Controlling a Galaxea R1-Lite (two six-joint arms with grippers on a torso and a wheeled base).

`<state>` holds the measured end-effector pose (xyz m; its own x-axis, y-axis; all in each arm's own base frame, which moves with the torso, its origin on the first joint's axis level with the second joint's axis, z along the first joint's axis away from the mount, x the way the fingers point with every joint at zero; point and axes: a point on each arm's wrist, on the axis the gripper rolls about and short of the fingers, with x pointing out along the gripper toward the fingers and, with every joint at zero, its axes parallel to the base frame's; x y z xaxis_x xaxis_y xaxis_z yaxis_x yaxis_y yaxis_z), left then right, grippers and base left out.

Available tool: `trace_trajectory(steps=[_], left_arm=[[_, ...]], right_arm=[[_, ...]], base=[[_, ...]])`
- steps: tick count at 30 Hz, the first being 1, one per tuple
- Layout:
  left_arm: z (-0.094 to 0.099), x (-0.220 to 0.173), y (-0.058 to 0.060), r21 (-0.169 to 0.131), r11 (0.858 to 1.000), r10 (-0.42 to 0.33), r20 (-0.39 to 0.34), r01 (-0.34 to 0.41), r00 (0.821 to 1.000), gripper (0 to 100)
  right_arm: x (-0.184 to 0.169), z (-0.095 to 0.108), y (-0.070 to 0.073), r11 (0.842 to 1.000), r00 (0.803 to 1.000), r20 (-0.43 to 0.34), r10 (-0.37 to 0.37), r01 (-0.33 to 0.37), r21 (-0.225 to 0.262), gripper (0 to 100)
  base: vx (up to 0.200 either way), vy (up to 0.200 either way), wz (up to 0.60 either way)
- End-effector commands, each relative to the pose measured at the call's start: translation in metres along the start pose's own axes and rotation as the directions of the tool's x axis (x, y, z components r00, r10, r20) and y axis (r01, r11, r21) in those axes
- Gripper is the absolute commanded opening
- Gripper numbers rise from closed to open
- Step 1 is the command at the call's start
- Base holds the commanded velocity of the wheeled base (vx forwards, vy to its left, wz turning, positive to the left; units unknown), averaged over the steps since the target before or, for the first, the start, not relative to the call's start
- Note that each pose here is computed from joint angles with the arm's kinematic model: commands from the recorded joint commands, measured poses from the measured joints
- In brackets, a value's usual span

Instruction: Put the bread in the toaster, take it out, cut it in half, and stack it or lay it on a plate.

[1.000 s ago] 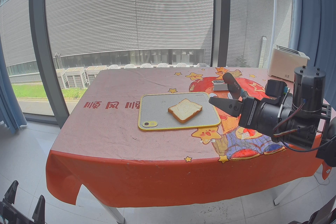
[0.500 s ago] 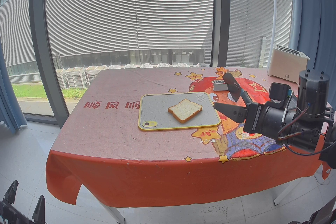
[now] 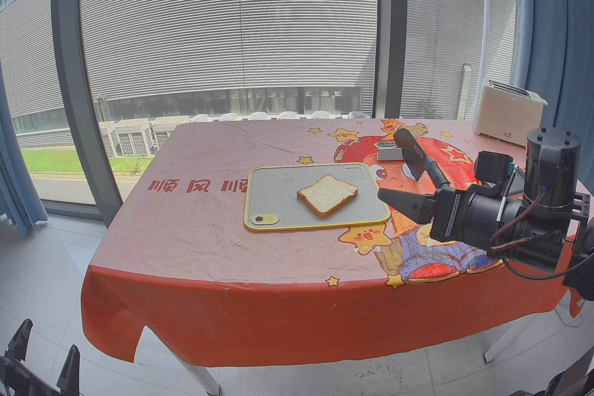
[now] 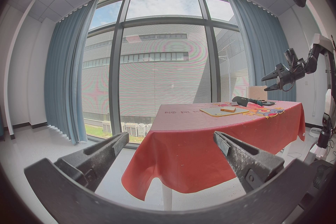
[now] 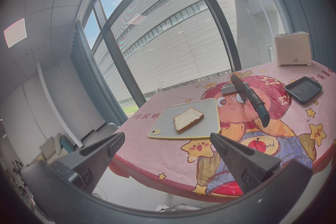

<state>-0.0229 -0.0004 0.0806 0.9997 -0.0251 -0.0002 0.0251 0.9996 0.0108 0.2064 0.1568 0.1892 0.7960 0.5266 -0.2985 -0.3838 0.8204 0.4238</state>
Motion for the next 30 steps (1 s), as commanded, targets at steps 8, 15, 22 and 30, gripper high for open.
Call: trace_trajectory(steps=[8, 15, 22, 30], left_arm=[[-0.005, 0.000, 0.000, 0.000, 1.000, 0.001, -0.001, -0.001, 1.000, 100], [-0.005, 0.000, 0.000, 0.000, 1.000, -0.001, -0.001, 0.001, 1.000, 100], [-0.005, 0.000, 0.000, 0.000, 1.000, -0.001, -0.001, 0.001, 1.000, 100], [-0.005, 0.000, 0.000, 0.000, 1.000, -0.001, -0.001, 0.001, 1.000, 100]], right_arm=[[0.001, -0.002, 0.000, 1.000, 1.000, -0.009, 0.000, 0.000, -0.003, 100], [0.001, -0.006, -0.001, 1.000, 1.000, -0.023, -0.002, 0.002, -0.028, 100], [-0.001, -0.006, -0.002, 0.998, 1.000, -0.020, -0.005, 0.004, -0.059, 100], [-0.001, -0.011, -0.005, 0.998, 0.999, -0.040, -0.013, 0.010, -0.062, 100]], base=[[0.000, 0.000, 0.00], [0.000, 0.000, 0.00], [0.000, 0.000, 0.00], [0.000, 0.000, 0.00]])
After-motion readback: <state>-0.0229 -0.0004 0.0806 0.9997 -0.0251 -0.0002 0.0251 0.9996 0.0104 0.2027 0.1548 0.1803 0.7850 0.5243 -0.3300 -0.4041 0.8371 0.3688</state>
